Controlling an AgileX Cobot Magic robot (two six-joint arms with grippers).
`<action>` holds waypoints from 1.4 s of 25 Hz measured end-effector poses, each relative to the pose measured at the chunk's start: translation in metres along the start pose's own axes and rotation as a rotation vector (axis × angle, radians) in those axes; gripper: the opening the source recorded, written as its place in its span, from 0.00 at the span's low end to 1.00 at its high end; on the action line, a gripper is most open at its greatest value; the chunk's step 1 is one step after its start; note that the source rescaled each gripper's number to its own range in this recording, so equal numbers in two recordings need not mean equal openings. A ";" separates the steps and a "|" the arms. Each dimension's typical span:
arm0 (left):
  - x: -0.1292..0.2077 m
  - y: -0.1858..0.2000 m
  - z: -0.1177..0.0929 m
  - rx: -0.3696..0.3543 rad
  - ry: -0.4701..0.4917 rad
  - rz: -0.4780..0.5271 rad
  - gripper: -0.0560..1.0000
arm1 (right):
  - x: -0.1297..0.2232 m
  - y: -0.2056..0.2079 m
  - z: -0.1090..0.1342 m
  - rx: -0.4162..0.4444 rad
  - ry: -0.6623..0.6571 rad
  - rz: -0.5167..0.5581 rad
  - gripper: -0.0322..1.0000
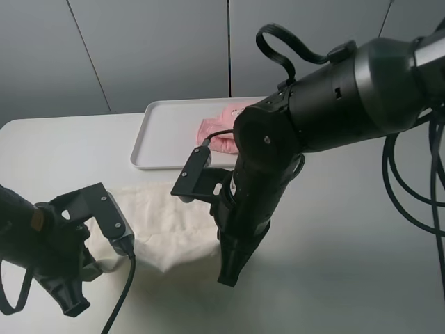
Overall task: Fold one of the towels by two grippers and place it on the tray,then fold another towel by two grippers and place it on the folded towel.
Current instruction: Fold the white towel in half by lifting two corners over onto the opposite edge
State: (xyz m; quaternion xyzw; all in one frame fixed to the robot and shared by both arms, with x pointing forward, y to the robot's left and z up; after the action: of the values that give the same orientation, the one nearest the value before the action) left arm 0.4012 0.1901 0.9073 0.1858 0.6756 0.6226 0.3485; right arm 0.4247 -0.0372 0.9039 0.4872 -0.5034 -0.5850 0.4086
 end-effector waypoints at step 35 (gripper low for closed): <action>0.006 0.062 0.006 -0.066 0.547 -0.269 0.05 | 0.005 0.065 -0.010 0.197 -0.522 -0.160 0.03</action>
State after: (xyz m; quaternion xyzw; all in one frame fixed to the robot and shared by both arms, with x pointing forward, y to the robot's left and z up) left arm 0.3898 0.2082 0.9664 -0.0913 0.7425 0.6192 0.2389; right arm 0.4329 -0.0543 0.9670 0.3958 -0.6059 -0.6693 0.1683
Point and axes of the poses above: a point on each arm's last joint axis where the gripper is mounted, y pointing back along that axis away from the gripper, z along the wrist's bending axis when the last joint is at zero, x = y × z, the point moved 1 cm from there along -y, pointing out along that axis toward the gripper, and after that the axes turned 7 degrees about y, right-handed, at the moved point
